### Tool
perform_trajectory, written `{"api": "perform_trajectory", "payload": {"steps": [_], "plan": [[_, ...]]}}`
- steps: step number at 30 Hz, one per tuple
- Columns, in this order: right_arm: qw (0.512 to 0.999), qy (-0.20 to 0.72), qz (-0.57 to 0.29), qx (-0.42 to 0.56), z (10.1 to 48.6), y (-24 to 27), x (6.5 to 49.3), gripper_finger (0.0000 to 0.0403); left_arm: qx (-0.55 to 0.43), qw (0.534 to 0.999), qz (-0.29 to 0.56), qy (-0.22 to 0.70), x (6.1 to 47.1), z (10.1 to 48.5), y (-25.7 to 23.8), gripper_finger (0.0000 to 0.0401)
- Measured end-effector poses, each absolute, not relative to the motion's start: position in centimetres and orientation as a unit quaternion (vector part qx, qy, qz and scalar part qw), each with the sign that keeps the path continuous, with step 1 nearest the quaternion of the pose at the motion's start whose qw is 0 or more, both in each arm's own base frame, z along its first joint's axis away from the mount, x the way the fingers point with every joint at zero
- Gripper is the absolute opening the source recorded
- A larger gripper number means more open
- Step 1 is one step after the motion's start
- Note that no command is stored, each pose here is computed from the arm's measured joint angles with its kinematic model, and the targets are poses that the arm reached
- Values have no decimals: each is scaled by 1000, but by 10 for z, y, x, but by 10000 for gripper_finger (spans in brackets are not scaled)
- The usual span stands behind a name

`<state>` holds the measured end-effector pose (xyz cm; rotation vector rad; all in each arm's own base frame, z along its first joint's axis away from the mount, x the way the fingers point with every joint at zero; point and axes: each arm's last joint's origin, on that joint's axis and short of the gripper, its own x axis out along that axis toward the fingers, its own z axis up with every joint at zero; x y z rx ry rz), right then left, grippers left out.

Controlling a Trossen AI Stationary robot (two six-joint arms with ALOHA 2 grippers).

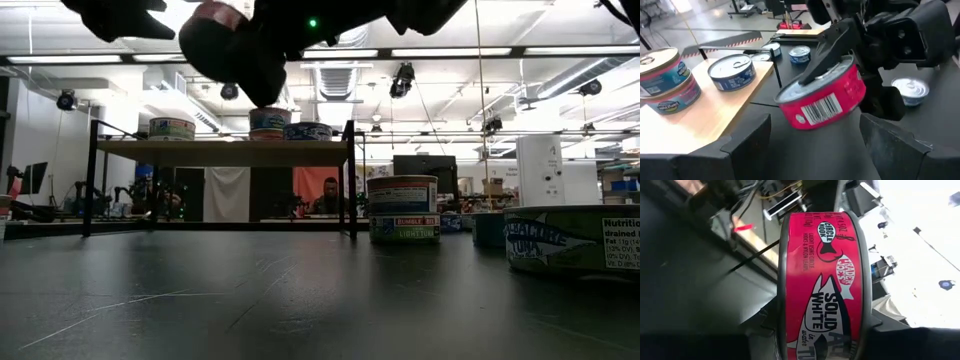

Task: Stack canned seafood by type on shelf
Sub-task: Put the red tuna can on the shelf

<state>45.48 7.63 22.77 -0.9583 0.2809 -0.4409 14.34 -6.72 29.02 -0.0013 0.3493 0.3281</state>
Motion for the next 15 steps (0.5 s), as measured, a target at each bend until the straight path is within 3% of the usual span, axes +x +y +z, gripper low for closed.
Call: {"api": "perform_trajectory", "payload": {"steps": [15], "plan": [[854,130,-201,-463,228,79,455,123,-7,968,174,183,162,296,-79,288]]}}
